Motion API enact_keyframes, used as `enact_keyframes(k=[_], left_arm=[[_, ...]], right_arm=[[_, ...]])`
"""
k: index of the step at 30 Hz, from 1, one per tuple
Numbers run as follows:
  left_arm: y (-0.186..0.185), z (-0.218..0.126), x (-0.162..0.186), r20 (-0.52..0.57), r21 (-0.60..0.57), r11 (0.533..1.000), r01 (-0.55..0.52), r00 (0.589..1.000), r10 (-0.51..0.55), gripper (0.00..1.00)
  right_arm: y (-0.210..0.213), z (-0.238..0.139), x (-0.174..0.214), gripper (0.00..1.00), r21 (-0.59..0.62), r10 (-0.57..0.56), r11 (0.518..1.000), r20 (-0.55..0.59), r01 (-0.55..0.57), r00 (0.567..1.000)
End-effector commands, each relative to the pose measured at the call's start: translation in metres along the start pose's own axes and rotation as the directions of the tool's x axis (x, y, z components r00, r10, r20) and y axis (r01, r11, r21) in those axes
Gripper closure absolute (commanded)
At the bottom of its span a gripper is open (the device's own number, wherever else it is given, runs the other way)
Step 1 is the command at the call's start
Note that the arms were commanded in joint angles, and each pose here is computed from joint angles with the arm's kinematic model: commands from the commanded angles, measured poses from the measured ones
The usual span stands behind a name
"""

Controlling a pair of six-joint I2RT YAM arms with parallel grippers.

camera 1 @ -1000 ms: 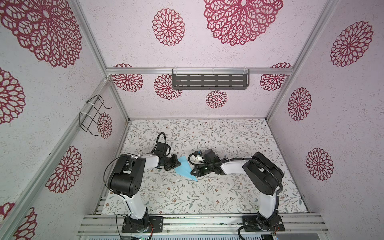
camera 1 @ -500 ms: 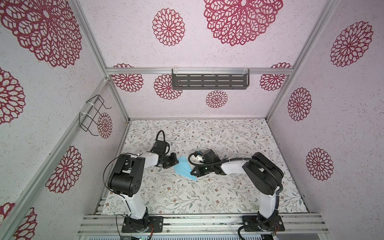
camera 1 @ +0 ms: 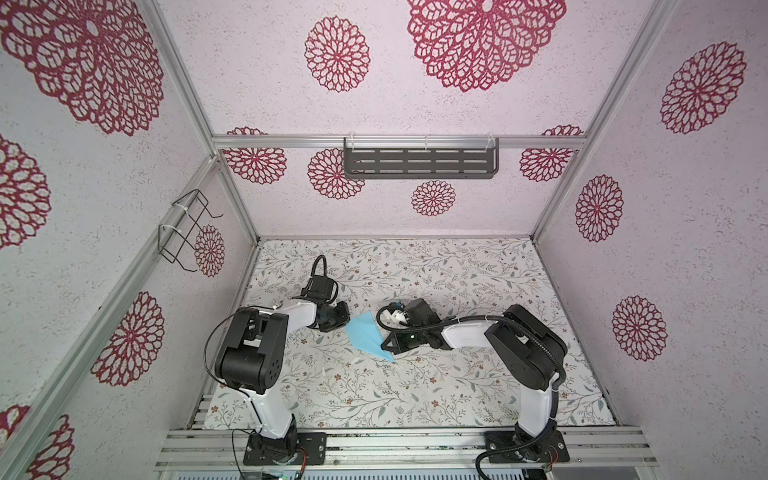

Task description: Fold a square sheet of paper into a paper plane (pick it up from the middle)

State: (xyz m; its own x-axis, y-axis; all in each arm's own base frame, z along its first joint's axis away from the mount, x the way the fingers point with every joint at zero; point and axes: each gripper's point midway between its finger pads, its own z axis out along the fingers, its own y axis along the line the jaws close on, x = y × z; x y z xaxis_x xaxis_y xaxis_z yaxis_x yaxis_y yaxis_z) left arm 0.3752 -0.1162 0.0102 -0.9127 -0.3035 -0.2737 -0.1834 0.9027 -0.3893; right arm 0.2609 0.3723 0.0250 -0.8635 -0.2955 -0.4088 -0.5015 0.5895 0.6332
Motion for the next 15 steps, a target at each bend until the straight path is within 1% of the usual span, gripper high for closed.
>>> enact_keyframes(k=[1, 4, 6, 8, 11, 15], left_arm=[[0.031, 0.001, -0.002, -0.008, -0.155, 0.988, -0.010, 1.000, 0.009, 1.00], [0.018, -0.011, -0.014, 0.023, -0.142, 0.990, -0.021, 0.999, 0.025, 1.00], [0.001, -0.025, -0.021, 0.053, -0.098, 0.995, -0.025, 0.998, 0.030, 1.00], [-0.020, -0.040, -0.023, 0.080, -0.026, 0.999, -0.024, 0.996, 0.026, 1.00], [-0.044, -0.053, -0.017, 0.107, 0.068, 0.998, -0.011, 0.994, 0.004, 1.00], [-0.057, -0.050, -0.001, 0.077, 0.156, 0.987, 0.024, 0.996, -0.036, 1.00]], right_arm=[[-0.039, 0.002, 0.041, 1.00, 0.132, 0.117, 0.986, -0.108, -0.103, 0.987], [-0.037, 0.002, 0.038, 1.00, 0.125, 0.112, 0.987, -0.104, -0.099, 0.988], [-0.036, 0.001, 0.036, 1.00, 0.124, 0.109, 0.988, -0.099, -0.097, 0.989], [-0.033, 0.001, 0.034, 1.00, 0.117, 0.104, 0.989, -0.095, -0.092, 0.990], [-0.030, 0.000, 0.029, 1.00, 0.104, 0.094, 0.991, -0.081, -0.085, 0.992], [-0.023, 0.001, 0.021, 1.00, 0.075, 0.082, 0.994, -0.058, -0.078, 0.995]])
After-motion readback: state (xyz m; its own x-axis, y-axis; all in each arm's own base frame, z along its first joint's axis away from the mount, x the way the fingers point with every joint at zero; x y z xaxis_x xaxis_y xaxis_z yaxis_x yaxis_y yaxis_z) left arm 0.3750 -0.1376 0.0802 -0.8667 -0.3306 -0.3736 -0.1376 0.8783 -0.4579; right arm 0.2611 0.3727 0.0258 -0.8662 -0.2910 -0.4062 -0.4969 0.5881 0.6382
